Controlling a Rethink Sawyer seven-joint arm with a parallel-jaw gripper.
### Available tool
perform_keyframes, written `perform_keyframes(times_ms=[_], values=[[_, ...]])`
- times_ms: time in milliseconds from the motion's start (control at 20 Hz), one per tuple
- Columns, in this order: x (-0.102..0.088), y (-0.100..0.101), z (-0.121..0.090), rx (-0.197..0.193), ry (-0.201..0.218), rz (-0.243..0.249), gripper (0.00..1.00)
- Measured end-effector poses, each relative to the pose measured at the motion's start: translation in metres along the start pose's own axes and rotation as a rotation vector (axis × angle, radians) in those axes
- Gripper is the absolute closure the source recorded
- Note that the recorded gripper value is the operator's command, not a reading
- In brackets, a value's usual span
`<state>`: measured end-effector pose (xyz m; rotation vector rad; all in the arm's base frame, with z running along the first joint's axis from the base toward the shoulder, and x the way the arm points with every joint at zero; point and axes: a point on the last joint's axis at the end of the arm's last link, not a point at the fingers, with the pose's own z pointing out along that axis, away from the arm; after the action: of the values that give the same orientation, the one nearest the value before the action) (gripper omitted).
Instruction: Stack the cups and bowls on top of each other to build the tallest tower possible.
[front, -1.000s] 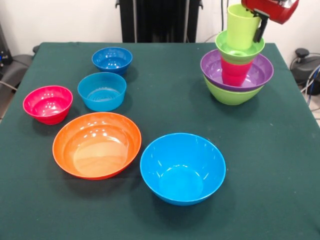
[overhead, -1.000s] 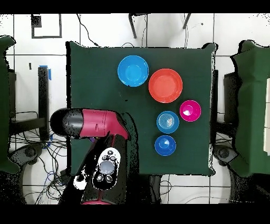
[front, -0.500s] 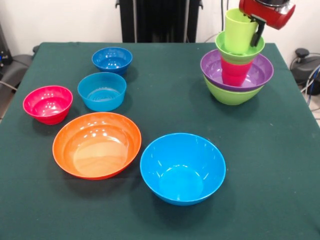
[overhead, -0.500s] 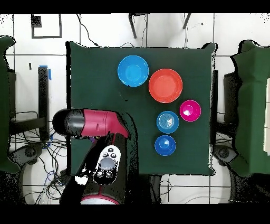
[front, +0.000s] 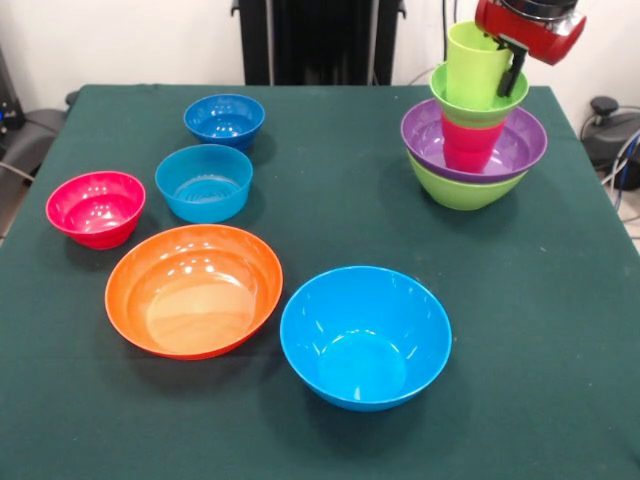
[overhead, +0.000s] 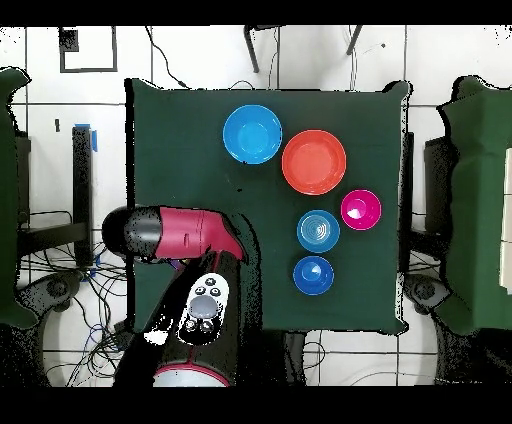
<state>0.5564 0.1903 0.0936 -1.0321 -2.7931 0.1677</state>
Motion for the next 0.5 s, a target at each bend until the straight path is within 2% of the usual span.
perform_keyframes(times_ms=[150, 200, 500], values=[[0.0, 0.0, 0.0, 0.0, 0.0, 0.0, 1.0], [0.0, 0.0001, -0.0001, 0.0, 0.0, 0.0, 0.0], [-0.001, 0.0007, -0.0001, -0.005, -0.007, 0.0, 0.0]])
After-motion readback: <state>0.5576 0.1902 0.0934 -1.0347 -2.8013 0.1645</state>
